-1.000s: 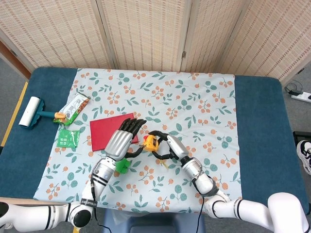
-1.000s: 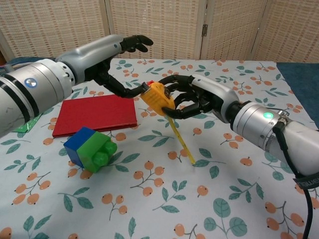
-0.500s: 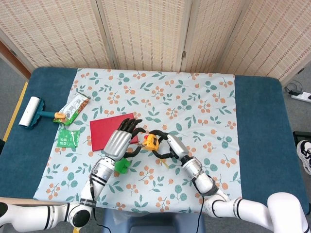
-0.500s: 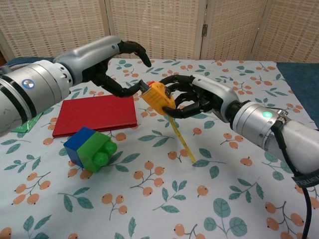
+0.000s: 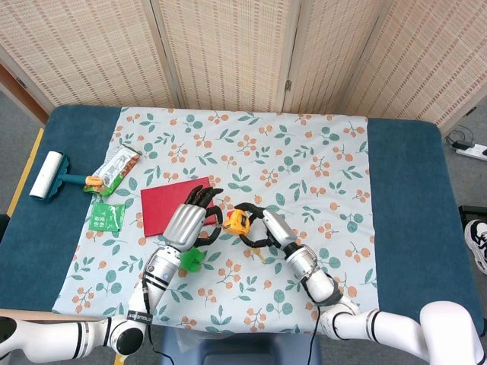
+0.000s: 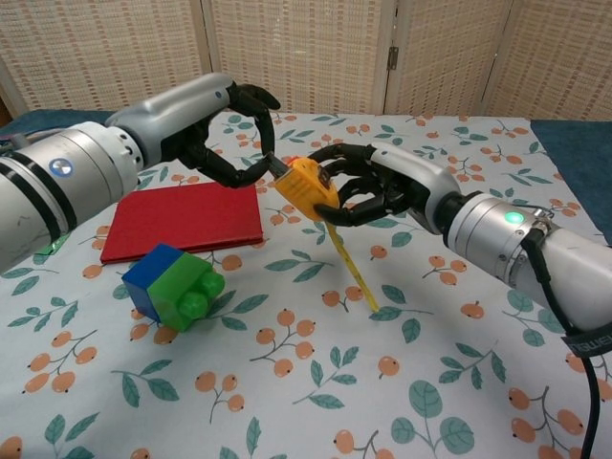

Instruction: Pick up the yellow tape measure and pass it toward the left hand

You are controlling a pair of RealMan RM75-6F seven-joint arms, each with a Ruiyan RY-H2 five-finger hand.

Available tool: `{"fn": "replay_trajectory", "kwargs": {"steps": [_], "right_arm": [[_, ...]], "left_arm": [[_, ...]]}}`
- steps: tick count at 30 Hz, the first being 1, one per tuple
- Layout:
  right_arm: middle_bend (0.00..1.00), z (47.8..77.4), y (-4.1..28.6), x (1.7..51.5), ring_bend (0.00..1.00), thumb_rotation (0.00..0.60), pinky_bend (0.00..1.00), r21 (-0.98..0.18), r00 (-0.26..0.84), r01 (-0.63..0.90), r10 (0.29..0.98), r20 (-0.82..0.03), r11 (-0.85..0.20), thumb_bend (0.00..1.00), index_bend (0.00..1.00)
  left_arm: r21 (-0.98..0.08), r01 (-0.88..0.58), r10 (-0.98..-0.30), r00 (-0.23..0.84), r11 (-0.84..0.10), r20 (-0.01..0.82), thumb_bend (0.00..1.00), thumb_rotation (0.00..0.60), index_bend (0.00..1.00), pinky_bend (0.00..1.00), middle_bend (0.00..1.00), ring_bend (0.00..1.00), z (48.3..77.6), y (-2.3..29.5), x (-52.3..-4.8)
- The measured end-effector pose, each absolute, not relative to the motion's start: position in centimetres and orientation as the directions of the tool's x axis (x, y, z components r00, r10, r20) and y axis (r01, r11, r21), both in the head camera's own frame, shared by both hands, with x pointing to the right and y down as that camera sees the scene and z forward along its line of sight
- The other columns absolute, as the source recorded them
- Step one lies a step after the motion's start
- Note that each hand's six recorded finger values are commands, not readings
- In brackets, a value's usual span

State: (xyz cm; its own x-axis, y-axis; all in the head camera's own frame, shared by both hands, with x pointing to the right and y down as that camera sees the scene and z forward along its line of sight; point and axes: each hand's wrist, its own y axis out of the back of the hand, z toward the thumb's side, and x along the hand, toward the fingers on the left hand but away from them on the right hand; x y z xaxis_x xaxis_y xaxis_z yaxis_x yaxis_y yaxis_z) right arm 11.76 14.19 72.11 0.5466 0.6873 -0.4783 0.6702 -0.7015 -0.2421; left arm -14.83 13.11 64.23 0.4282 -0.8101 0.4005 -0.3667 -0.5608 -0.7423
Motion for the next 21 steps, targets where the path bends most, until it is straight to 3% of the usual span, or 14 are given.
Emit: {"fn": "replay_trajectory", "kwargs": {"steps": [11,21], "right_arm": [[0.44,72.0,13.8,13.4,0.45,0.600,0.18,-0.269,0.533,0.659,0.688,-0.492,-0.703,0.51,0.47],[0.44,71.7,13.5,18.4,0.45,0.600,0.18,-0.352,0.484,0.628,0.703,-0.522,-0.694,0.51,0.47]], "left_arm": [[-0.751,-0.394,-0.836,0.388,-0.530,0.387,0.53,0.600,0.62,0.05,0.20,0.15,64.2,12.3,-16.2],[-0.745,-0.431,-0.860,0.298,-0.508,0.414,0.53,0.600,0.62,0.05,0.20,0.15,64.1,10.3,-20.4]]}}
